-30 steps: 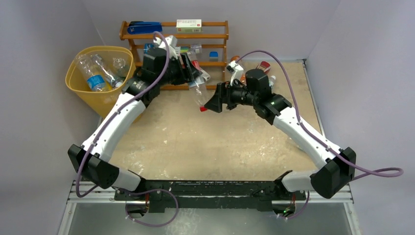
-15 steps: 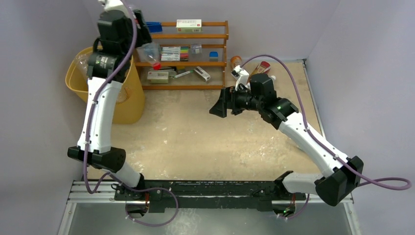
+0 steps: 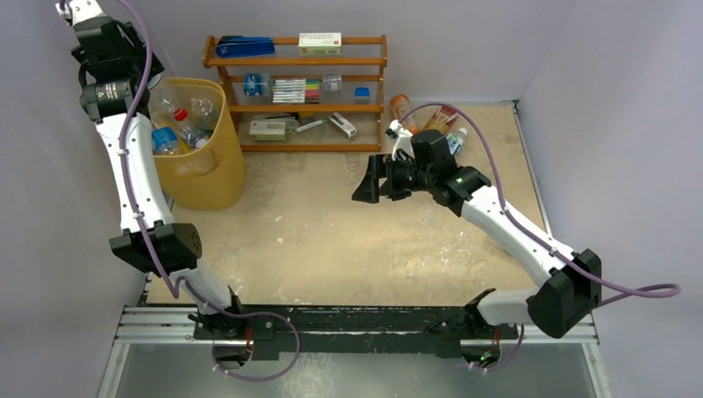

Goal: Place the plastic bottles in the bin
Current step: Place the plastic bottle in the trash bin.

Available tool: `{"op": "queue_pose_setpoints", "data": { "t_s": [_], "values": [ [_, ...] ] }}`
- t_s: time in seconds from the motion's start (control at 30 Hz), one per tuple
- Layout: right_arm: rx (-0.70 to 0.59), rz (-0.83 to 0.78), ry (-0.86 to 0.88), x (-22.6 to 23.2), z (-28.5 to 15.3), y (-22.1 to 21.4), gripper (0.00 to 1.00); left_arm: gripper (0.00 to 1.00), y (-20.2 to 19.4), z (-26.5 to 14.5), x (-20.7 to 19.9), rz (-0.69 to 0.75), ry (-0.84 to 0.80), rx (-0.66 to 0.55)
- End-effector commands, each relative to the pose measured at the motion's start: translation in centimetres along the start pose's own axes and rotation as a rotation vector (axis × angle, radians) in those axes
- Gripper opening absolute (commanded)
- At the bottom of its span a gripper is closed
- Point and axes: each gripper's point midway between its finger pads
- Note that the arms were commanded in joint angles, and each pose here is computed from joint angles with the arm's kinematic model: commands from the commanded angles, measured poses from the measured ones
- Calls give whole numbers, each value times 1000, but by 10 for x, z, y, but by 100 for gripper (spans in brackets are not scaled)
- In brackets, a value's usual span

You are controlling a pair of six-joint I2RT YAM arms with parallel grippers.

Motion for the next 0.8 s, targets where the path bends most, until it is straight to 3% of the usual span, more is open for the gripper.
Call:
{"op": "queue_pose_setpoints", "data": {
  "t_s": [0.0,0.23,0.6,0.77],
  "values": [
    [-17,4,41,8,7,8,94,65,7,12,2,-4,-26,-26],
    [-3,17,51,9,19,6,94,66,-37,23,10,13,-21,72],
    [11,13,58,13,30,6,94,72,-75,16,10,6,-51,204],
    [10,10,63,15,31,6,94,86,-68,7,7,-21,-60,194]
  ]
}}
Point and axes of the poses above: each gripper's point midway between its finger pads, its own z axis out along the fingers, its own x axis along the line the jaws close on, y = z × x, and after that the axes turned 8 degrees about -z, right-handed
